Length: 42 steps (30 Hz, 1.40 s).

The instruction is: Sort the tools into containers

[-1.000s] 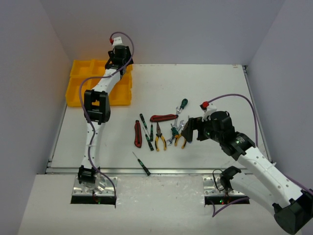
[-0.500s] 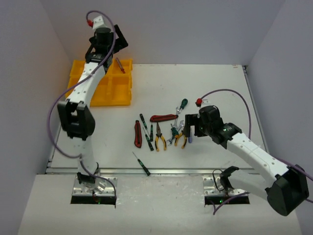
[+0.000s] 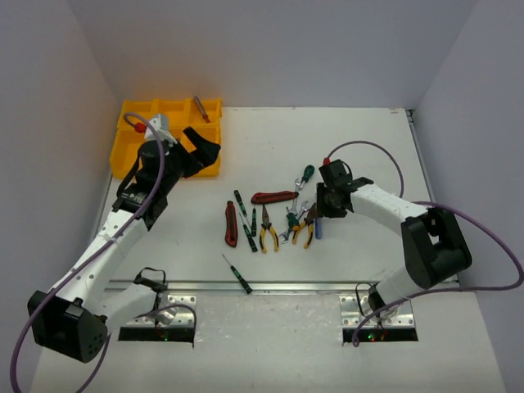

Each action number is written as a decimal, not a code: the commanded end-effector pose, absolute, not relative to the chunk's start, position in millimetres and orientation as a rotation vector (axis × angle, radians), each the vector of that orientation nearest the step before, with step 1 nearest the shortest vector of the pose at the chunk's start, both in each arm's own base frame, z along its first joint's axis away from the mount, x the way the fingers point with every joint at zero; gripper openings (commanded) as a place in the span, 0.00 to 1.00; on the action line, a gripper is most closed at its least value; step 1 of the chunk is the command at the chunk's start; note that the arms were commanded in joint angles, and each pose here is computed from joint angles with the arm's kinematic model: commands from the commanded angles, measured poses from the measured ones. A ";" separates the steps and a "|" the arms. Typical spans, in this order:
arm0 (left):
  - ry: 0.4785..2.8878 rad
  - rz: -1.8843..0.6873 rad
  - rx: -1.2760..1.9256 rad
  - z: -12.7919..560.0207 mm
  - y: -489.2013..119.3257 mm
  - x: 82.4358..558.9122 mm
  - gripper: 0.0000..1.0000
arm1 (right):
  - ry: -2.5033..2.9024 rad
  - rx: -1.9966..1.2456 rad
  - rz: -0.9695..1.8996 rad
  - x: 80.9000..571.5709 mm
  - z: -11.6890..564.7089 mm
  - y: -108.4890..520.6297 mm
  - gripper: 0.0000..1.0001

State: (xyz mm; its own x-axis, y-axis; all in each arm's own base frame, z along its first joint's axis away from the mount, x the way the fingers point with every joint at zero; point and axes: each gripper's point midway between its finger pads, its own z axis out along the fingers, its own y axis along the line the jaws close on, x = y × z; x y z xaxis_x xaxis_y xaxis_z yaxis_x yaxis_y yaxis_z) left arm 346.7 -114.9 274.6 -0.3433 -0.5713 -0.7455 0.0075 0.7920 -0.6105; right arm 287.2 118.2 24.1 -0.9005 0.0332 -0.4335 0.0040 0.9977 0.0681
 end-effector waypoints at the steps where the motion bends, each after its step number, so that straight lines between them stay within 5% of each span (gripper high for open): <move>1: 1.961 -0.662 -0.319 247.4 -133.6 315.2 1.00 | 2.681 0.020 0.193 291.1 14.3 134.5 0.38; 6: 1.994 -0.635 -0.293 230.7 -128.2 294.0 1.00 | 2.724 0.044 0.186 282.4 -5.6 132.7 0.36; 12: 2.039 -0.617 -0.282 211.7 -125.9 285.0 1.00 | 2.765 0.093 0.074 264.9 -19.7 113.9 0.20; 17: 2.079 -0.751 -0.228 195.9 -152.2 282.9 1.00 | 2.692 0.071 0.136 264.6 7.6 121.2 0.01; 20: 2.039 -0.984 -0.119 207.8 -190.4 277.3 1.00 | 2.550 0.046 0.190 269.0 56.0 126.9 0.00; 26: 1.806 -1.369 0.132 258.6 -254.8 244.4 1.00 | 2.069 -0.385 0.906 241.6 168.1 213.3 0.00; 29: 1.643 -1.492 0.251 295.6 -286.9 218.3 1.00 | 1.785 -0.714 1.397 173.8 227.2 252.4 0.00; 32: 1.581 -1.530 0.283 310.5 -305.0 211.8 0.98 | 1.703 -0.744 1.456 164.8 248.4 254.7 0.00; 37: 1.551 -1.558 0.331 316.9 -326.3 203.6 0.88 | 1.665 -0.779 1.542 153.0 265.0 257.0 0.00; 42: 1.573 -1.556 0.334 310.7 -340.9 209.3 0.45 | 1.616 -0.815 1.579 145.2 274.2 257.5 0.00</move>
State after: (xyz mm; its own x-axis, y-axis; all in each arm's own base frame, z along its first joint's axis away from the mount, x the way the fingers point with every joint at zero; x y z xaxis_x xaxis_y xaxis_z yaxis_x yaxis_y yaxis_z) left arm 202.5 -330.7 273.1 -0.6531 -0.3111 -0.6904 0.6509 0.2353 -0.7218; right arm 160.8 255.5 244.5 -0.6040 0.0365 -0.7961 -0.7807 0.1735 0.6003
